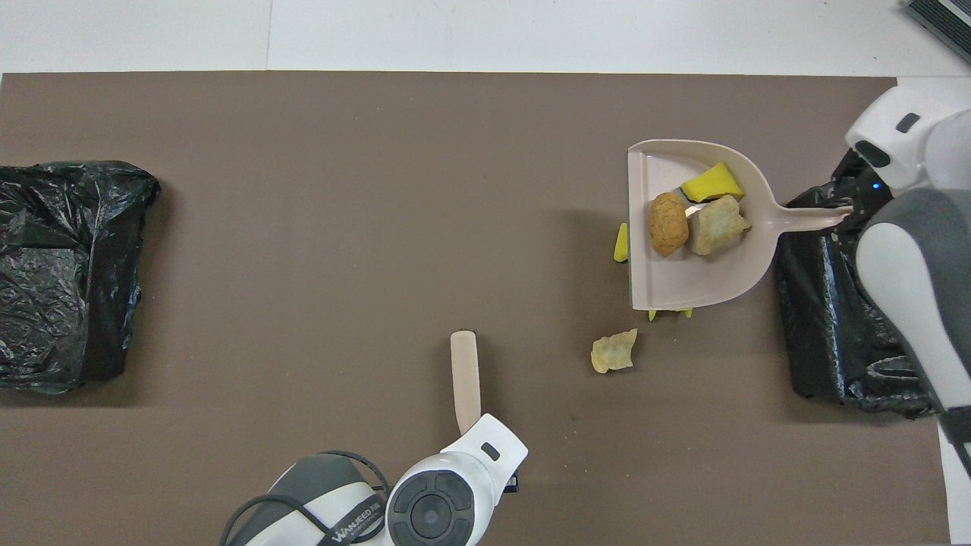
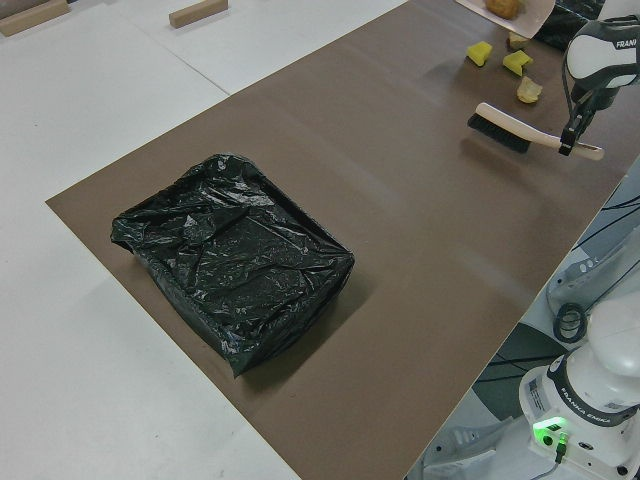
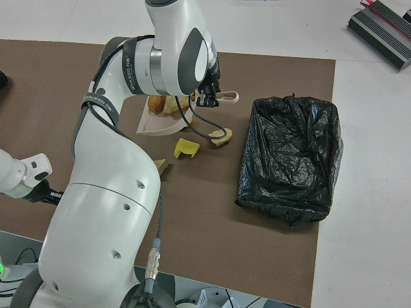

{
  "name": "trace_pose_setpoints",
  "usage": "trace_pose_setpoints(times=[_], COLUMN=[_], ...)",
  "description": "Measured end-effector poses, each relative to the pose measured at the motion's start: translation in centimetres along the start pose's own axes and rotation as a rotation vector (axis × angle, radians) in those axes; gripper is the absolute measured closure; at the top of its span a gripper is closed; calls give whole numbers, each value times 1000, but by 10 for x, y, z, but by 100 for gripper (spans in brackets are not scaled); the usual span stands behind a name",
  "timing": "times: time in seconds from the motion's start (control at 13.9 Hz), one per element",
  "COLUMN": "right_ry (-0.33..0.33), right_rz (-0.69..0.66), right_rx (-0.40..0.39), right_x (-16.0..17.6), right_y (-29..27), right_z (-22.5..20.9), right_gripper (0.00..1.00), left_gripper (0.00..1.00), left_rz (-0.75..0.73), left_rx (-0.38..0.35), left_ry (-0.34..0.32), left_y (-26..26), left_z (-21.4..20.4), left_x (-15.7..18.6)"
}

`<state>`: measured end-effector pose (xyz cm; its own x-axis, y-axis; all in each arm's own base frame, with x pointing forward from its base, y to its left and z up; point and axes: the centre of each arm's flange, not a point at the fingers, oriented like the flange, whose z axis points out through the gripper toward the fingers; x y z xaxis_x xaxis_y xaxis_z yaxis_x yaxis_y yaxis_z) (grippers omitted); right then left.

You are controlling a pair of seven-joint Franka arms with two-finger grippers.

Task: Sweep and dump trash in bin
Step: 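Carry the dustpan to the bin with the right gripper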

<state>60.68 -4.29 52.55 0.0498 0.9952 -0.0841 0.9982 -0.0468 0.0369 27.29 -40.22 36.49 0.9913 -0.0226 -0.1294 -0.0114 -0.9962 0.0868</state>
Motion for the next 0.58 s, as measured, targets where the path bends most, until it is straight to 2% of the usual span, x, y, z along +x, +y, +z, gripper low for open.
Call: trace_pose_setpoints(times=[0.29,0.51,0.58], right_ry=[-16,-74,-87], right_rz=[-6,15,26], right_rx=[-1,13,18], right_x=[-75,-129,-142], right_y=[-11,-21,-24], right_z=[-6,-5,-4], right_gripper=[69,69,69], left_gripper=[74,73,69], left_rz=[-17,-25,-26], left_rx=[-8,-22,-27], left_ry=[6,18,22], left_y=[9,11,11], left_z=[15,16,17], left_x=[-1,0,2])
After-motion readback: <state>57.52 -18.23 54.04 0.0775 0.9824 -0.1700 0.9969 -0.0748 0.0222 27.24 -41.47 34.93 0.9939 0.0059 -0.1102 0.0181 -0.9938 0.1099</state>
